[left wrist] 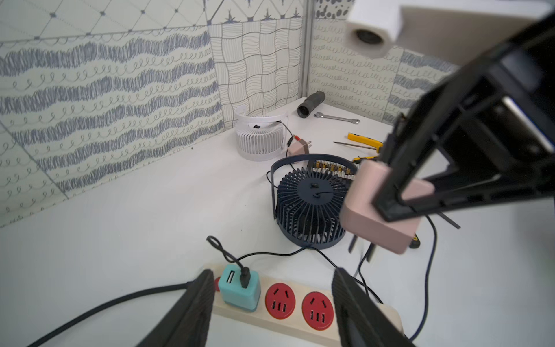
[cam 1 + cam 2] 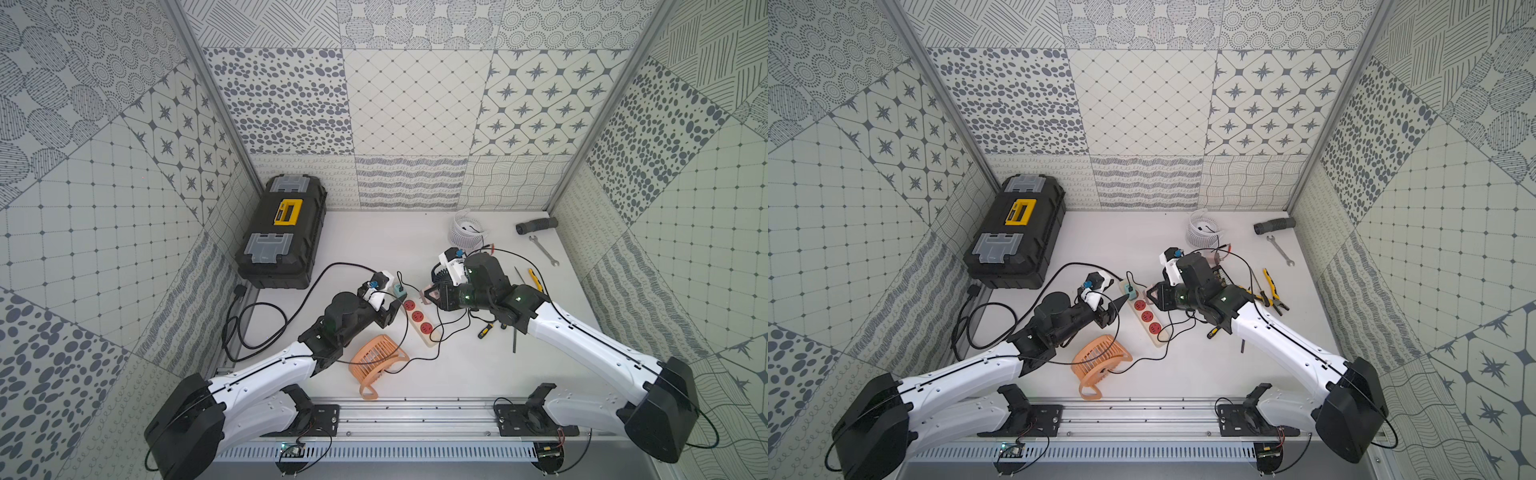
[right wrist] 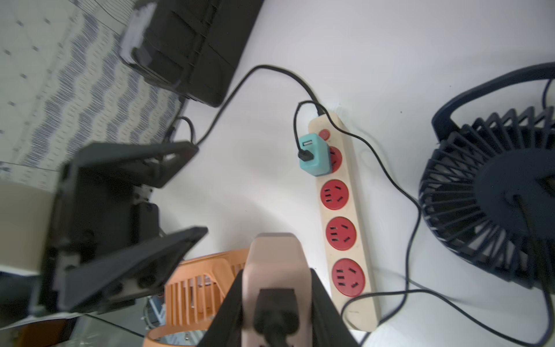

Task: Plug the desk fan into the power strip
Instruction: Insert the plug into the socket.

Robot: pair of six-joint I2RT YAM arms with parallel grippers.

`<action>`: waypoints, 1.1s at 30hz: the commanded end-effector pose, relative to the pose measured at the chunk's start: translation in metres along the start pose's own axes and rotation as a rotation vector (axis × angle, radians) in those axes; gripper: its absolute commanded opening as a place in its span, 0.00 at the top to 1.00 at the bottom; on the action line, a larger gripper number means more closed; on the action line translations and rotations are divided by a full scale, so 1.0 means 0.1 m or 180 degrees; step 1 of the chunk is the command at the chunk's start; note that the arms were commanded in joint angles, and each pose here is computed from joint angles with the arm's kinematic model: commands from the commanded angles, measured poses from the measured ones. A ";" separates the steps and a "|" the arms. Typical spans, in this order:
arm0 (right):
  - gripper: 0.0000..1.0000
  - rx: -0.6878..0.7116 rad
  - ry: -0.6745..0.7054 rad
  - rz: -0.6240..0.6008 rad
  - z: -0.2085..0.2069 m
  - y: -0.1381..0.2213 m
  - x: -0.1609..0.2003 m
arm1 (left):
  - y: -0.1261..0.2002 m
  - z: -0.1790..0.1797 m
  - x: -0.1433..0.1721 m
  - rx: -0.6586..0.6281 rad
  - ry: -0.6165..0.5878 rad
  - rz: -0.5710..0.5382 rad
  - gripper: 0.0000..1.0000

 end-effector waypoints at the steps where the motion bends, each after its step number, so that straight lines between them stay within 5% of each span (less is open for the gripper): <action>1: 0.93 0.0540 0.0490 -0.0132 -0.03 -0.19 -0.06 | -0.05 0.16 0.26 0.0272 0.1360 0.0534 0.35; 11: 0.93 0.0790 0.0759 0.0118 0.00 -0.86 0.00 | -0.46 0.63 0.75 0.0306 0.2754 0.0739 0.50; 33: 0.93 0.0954 0.0730 0.0275 -0.19 -1.20 0.02 | -0.87 0.70 1.19 0.0350 0.2778 0.1226 0.57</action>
Point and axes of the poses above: each gripper's point midway between its finger pads, its own y axis back along the fingers, its own z axis along the line the jaws close on, x = y × z, the point moved 5 cm from there along y, back along the fingers, and after that the axes turned 8 degrees about -y, right-handed, at the moved point
